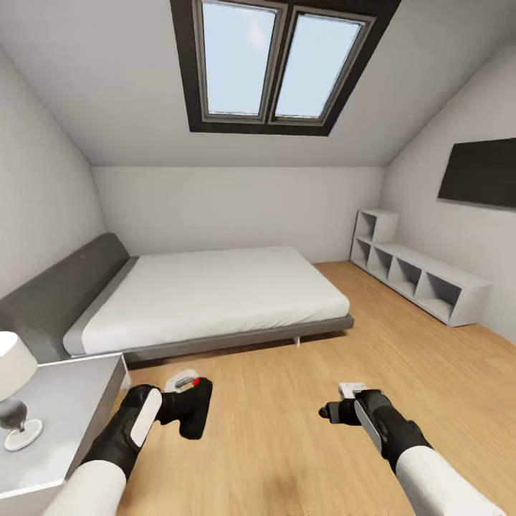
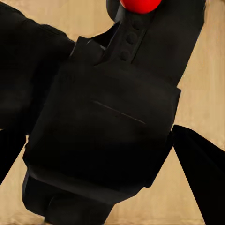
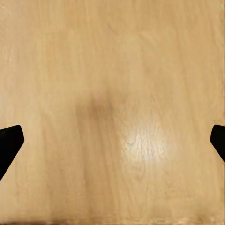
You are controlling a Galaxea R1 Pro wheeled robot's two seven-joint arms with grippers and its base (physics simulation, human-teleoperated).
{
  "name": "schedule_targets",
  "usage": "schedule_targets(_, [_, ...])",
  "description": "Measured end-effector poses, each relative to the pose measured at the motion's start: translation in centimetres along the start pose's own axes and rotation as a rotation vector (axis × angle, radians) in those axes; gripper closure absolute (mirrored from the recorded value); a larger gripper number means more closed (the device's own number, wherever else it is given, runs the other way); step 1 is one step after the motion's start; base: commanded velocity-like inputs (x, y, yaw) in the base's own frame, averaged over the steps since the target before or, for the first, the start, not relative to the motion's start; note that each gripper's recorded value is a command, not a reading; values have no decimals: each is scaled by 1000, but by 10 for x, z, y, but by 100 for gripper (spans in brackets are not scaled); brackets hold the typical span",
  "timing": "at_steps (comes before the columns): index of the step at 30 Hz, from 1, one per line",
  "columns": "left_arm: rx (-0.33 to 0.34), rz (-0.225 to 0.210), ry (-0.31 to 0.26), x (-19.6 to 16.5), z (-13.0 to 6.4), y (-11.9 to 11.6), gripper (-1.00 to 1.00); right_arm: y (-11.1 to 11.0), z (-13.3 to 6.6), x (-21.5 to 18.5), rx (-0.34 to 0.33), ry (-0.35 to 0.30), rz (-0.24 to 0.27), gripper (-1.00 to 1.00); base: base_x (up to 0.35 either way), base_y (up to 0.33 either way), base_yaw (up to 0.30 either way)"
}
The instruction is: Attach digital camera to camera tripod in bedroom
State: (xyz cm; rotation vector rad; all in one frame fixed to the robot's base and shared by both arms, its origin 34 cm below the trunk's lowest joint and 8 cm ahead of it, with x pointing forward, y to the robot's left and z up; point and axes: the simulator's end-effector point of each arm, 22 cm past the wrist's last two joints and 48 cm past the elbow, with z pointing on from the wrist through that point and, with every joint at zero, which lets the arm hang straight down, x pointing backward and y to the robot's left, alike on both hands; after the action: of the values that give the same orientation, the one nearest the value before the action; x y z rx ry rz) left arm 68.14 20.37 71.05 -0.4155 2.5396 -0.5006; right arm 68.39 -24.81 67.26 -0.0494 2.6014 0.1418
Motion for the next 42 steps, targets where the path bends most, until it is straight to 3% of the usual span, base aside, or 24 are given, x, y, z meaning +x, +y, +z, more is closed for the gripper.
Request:
schedule_targets(2, [-57, -41, 60, 31, 16, 38, 100, -18, 13, 39, 28, 73, 12, -100, 0, 0, -289])
schedule_targets(5, [-131, -102, 104, 78, 37, 84, 100, -40, 25, 106, 62, 202, 34, -100, 0, 0, -289])
schedule_targets(7, [-227, -140, 158, 146, 50, 133, 100, -67, 29, 164, 98, 273, 49, -100, 0, 0, -289])
schedule_targets(8, [-246, -152, 172, 164, 50, 142, 100, -73, 29, 175, 104, 277, 54, -100, 0, 0, -289])
schedule_targets(13, [-310, -172, 137, 195, 48, 174, 100, -98, 32, 209, 139, 189, 36, -100, 0, 0, -289])
schedule_targets(15, [-330, -176, 148, 216, 45, 183, 100, -106, 29, 253, 150, 205, 30, -100, 0, 0, -289])
schedule_targets(17, [-358, -178, 183, 254, 39, 196, 100, -111, 17, 336, 159, 244, 15, -100, 0, 0, -288])
schedule_targets(18, [-358, -181, 185, 257, 39, 196, 100, -111, 13, 353, 159, 256, 12, -100, 0, 0, -288])
schedule_targets(25, [-349, -181, 195, 271, 41, 189, 100, -109, 12, 360, 156, 223, 4, -100, 0, 0, -283])
schedule_targets(33, [-355, -165, 87, 249, 44, 191, 100, -106, 13, 357, 153, 204, 4, -100, 0, 0, -259])
schedule_targets(36, [-382, -163, 77, 249, 40, 201, 100, -106, 13, 356, 153, 201, 4, -100, 5, 0, -253])
schedule_targets(42, [-543, -155, 77, 265, 20, 240, 100, -105, 13, 355, 152, 195, 3, -100, 71, 0, -246])
